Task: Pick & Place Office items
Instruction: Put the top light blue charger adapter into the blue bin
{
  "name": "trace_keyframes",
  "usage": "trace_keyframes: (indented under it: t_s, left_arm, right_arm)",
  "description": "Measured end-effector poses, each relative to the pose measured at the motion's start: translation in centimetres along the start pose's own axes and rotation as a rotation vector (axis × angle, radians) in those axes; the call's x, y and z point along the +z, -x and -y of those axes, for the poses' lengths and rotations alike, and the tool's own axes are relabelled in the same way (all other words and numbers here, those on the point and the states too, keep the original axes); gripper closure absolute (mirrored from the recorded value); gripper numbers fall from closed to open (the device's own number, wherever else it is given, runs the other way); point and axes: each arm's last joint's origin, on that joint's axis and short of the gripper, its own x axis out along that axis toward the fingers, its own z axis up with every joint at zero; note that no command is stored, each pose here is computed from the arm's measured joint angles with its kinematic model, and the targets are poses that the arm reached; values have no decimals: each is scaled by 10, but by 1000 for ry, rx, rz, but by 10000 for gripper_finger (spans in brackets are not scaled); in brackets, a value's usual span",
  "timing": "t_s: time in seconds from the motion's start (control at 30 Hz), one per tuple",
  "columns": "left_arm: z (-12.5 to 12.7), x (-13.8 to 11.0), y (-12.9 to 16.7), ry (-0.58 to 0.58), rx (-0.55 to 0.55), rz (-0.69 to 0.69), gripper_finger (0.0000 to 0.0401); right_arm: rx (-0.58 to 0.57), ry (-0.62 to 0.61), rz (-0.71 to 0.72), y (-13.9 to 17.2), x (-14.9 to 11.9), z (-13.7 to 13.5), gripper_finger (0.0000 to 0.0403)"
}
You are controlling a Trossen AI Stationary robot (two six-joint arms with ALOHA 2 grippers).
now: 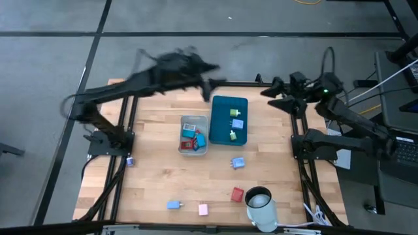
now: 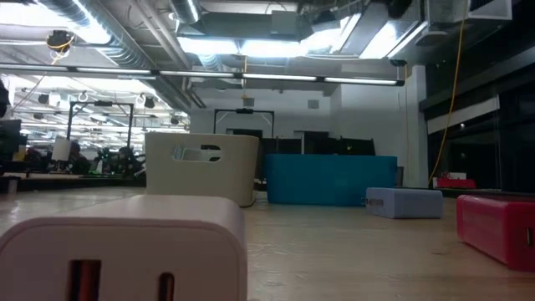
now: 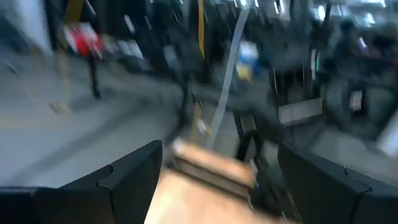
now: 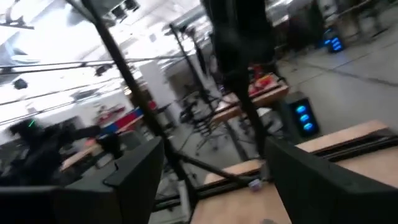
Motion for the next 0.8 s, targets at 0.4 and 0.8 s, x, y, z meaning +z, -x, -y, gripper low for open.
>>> trace_keyframes:
  t_s: [0.4,0.8]
  left_arm:
    - [10,56,119,-58,198,250,89]
    - [34,37,119,-43,240,138,89]
  right_arm:
    - [113,-60,18,-45,-12,9,119]
    - [-154,-84,-255,-70,-54,48,119]
